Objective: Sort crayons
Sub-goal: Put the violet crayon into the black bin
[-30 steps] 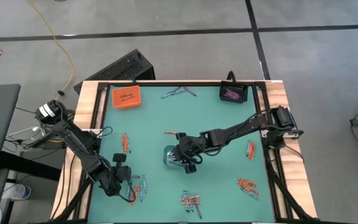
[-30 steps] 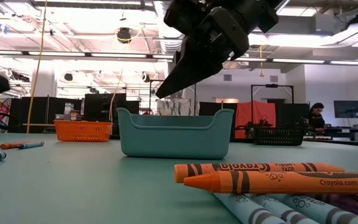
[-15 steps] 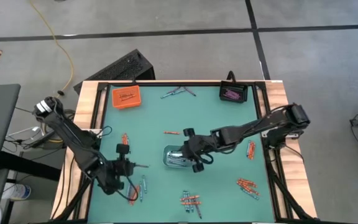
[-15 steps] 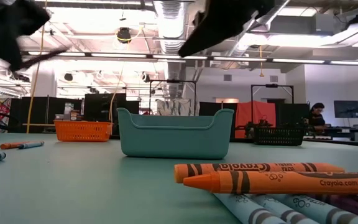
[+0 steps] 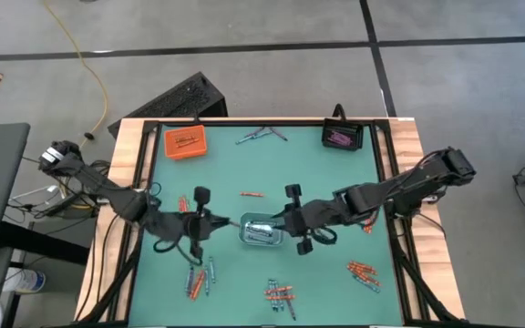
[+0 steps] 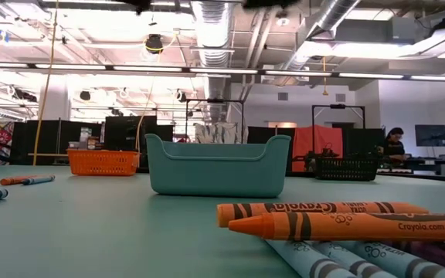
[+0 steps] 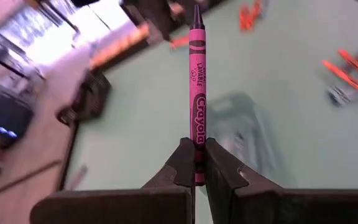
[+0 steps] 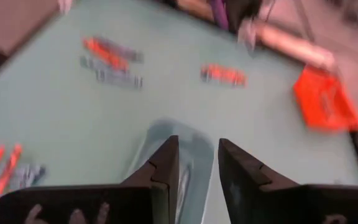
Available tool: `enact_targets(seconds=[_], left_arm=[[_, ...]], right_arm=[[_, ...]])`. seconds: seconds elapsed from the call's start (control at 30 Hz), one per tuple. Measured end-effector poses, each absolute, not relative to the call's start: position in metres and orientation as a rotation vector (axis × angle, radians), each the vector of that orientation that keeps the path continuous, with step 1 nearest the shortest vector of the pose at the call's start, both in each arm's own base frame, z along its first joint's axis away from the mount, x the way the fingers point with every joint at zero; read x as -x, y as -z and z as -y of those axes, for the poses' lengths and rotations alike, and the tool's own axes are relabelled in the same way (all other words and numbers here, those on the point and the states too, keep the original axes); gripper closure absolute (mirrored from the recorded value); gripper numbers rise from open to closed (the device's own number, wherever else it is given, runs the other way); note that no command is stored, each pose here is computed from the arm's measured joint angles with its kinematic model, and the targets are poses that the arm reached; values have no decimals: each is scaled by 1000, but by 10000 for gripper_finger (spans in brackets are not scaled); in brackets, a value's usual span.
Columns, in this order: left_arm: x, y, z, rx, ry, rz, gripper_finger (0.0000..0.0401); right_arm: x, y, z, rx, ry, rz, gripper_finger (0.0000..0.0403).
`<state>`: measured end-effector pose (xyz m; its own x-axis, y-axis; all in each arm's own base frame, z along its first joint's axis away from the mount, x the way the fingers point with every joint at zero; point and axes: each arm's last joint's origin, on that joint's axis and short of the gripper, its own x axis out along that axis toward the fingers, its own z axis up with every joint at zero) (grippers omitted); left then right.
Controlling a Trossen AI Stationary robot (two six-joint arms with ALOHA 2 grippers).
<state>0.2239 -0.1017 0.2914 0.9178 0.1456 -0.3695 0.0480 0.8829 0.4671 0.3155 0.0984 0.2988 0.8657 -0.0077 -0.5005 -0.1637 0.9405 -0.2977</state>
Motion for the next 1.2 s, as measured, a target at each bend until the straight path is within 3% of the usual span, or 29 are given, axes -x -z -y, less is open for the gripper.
enact_targets(seconds=[0.23,0.6,1.2], left_arm=[[-243,-312,80,-521,3,-213,401],[-258,-323,68,-522,132,-21,401],[-282,-316,62,-544,170,97,401]], right_arm=[[-307,-321,-106,377,-138,-262,295],[-310,-340,-111,466,-129,-56,295],[-311,-345,-111,454,-189,5,295]])
